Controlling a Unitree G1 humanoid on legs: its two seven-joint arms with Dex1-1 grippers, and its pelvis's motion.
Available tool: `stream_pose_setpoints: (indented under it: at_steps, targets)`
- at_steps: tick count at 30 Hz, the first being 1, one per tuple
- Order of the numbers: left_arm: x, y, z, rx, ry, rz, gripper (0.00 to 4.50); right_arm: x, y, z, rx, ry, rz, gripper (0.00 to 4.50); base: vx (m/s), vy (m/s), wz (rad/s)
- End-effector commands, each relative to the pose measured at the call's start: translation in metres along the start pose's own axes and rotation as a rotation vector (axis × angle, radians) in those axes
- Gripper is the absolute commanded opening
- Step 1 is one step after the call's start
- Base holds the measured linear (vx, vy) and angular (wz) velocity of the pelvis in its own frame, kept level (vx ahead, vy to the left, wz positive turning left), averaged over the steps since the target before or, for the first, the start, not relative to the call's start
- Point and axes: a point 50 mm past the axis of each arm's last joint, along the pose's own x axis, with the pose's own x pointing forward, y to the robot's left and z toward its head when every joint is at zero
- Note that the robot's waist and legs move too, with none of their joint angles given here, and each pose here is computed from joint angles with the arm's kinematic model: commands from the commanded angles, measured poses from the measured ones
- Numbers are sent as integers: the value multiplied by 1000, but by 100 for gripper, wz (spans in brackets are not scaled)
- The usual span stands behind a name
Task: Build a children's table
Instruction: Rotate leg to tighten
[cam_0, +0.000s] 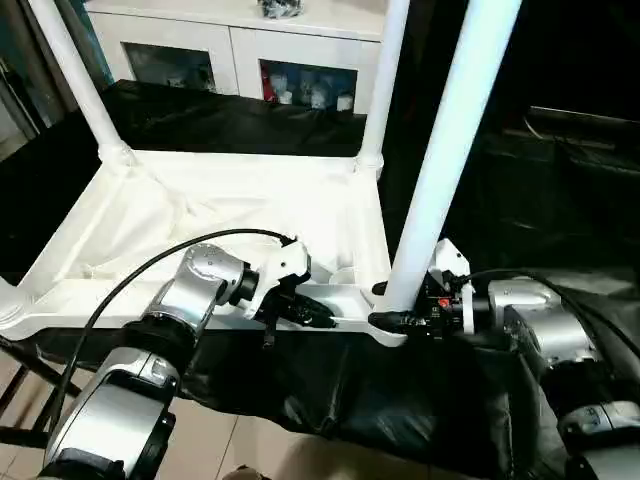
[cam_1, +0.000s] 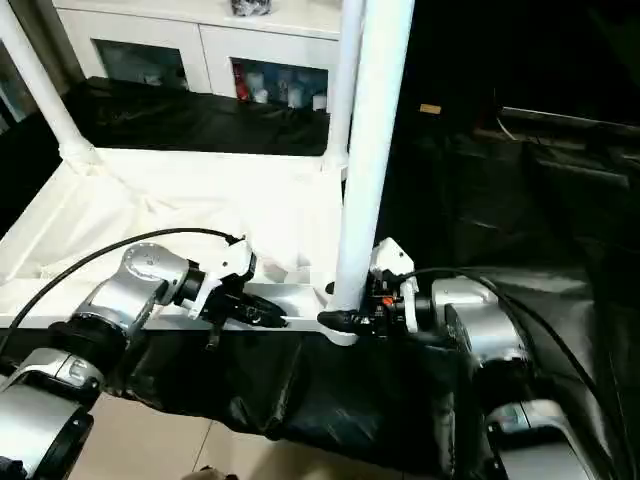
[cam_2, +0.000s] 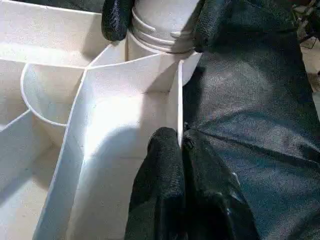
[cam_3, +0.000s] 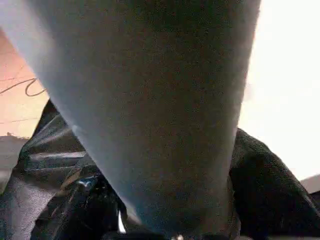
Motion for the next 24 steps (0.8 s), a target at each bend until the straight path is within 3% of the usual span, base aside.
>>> stream_pose_setpoints:
  at_steps: [1,5,11,14,20,23,24]
  targets:
    - [10,0,10,28,-17,-39,0,17,10,-9,42,34,103,258,0,0,0]
    - [13,6,7,8,1,64,0,24,11,-9,81,-49,22,258,0,0,0]
    - [29,14,14,-52,-37,259,0,37,0,-11,81,-109,-350,258,0,0,0]
    - [52,15,20,-89,-62,385,0,56,-5,-10,172,-148,-630,257,0,0,0]
    - [69,14,27,-103,-90,465,0,75,-10,-4,268,-179,-868,257,0,0,0]
    - [74,12,28,-90,-86,474,0,86,-7,6,203,-211,-874,257,0,0,0]
    - [74,12,28,-87,-85,472,0,88,-6,9,181,-225,-875,292,0,0,0]
